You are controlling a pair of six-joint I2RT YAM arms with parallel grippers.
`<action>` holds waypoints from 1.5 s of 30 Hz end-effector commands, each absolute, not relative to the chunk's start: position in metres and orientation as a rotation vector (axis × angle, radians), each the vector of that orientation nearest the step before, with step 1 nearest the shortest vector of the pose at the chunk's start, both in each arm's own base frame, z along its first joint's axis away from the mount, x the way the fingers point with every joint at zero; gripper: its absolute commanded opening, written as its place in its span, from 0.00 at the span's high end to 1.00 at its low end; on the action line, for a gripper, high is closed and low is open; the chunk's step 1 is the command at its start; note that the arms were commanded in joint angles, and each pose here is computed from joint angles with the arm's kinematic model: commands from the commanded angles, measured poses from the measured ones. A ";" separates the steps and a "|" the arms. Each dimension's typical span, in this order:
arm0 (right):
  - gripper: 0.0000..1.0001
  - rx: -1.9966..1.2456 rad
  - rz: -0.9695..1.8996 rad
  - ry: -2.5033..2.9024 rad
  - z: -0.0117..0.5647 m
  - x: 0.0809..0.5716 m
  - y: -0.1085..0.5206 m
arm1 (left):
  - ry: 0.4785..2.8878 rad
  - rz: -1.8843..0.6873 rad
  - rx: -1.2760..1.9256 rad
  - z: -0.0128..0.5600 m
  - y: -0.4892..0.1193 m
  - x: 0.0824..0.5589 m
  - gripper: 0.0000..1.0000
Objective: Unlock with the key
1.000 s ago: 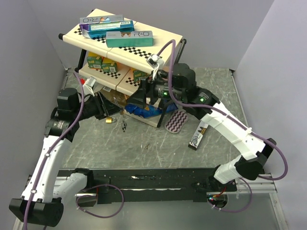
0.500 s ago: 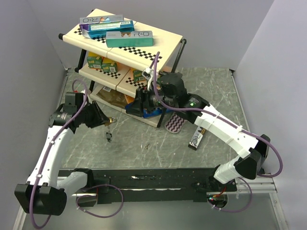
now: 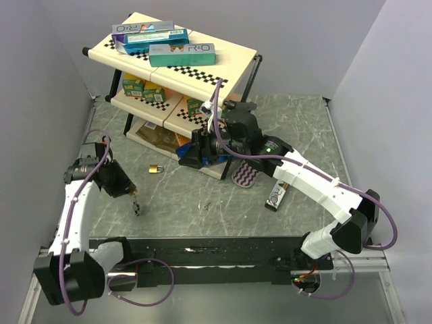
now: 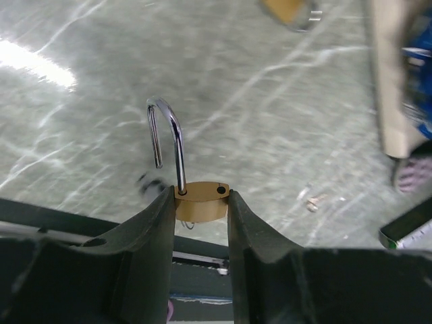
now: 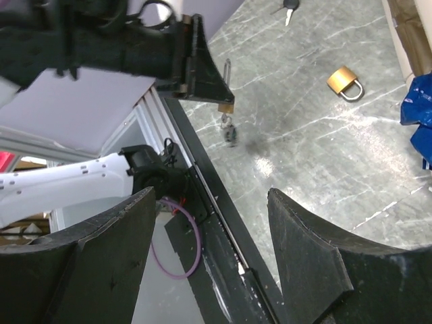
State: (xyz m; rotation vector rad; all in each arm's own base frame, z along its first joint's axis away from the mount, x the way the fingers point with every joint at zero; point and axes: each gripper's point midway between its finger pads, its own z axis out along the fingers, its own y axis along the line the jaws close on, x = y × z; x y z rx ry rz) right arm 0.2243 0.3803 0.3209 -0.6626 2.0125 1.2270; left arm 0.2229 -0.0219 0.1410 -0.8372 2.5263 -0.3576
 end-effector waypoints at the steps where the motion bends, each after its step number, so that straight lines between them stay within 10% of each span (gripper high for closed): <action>1: 0.27 -0.700 1.270 1.895 0.352 0.210 0.373 | 2.547 -0.293 -0.896 0.124 -0.001 0.227 0.99; 45: 0.26 -0.732 1.188 1.982 0.330 0.198 0.351 | 2.863 0.377 -0.677 0.011 0.129 0.337 0.99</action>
